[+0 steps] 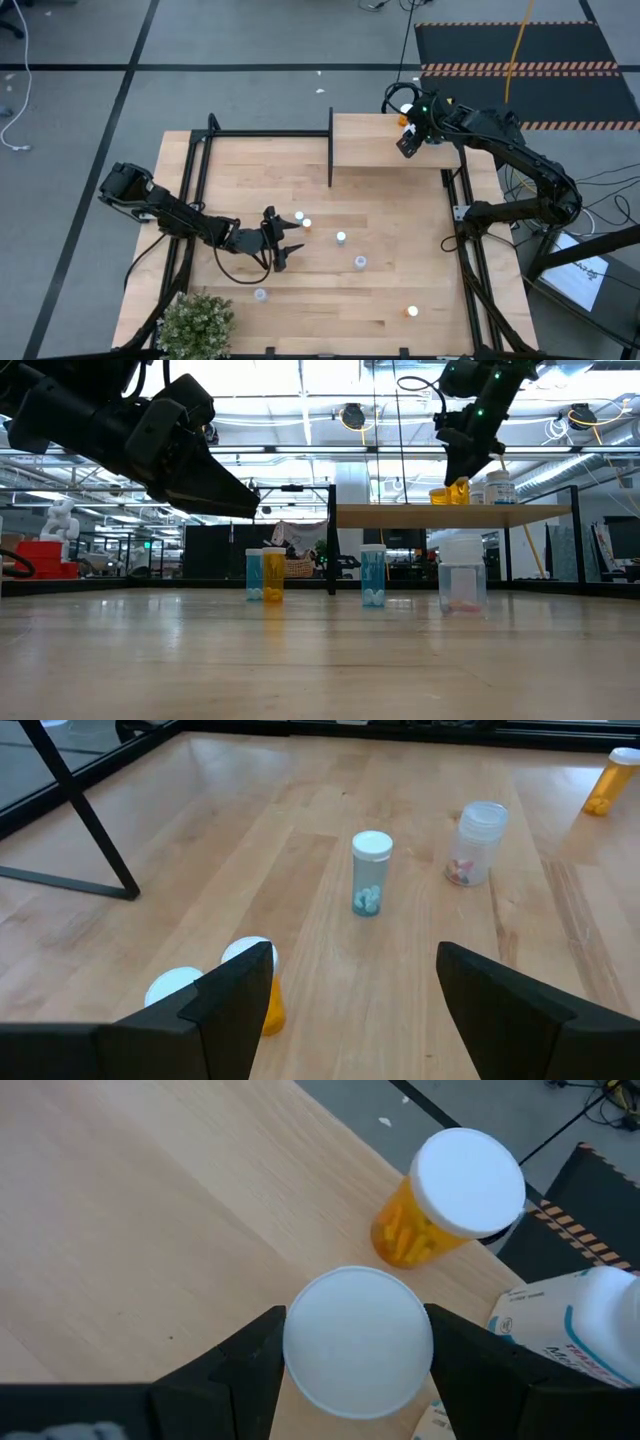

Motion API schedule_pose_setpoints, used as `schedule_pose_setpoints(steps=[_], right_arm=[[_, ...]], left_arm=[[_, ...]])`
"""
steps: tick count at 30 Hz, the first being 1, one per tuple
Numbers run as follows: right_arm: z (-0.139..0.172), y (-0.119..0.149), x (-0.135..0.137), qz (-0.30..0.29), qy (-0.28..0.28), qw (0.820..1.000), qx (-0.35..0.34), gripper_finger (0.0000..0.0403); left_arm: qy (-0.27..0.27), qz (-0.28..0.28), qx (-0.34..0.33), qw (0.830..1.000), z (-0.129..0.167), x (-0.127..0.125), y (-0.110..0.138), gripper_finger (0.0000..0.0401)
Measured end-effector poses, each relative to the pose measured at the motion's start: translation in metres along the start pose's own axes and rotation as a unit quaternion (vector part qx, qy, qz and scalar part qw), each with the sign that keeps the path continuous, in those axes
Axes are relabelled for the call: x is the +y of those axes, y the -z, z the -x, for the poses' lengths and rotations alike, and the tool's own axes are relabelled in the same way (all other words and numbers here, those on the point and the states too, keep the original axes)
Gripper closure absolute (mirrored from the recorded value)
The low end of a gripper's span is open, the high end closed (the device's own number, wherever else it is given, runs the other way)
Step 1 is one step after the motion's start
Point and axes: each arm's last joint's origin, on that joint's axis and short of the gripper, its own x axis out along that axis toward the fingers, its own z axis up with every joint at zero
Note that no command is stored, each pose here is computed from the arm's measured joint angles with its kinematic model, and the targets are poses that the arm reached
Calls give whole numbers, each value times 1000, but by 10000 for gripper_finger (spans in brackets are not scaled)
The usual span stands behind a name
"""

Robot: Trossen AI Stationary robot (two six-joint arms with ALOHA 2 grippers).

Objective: Pick and place medicine bottles onto shelf by color
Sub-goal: Put the large orange pill bottle on the shelf aligned with the other large orange pill bottle

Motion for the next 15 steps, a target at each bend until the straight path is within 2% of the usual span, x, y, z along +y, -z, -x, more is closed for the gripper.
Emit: schedule_pose_setpoints(steps=[15], right_arm=[[0, 0, 1, -10, -14, 1000, -3, 188]], left_arm=[[1, 0, 0, 1000, 0, 0, 0, 121]])
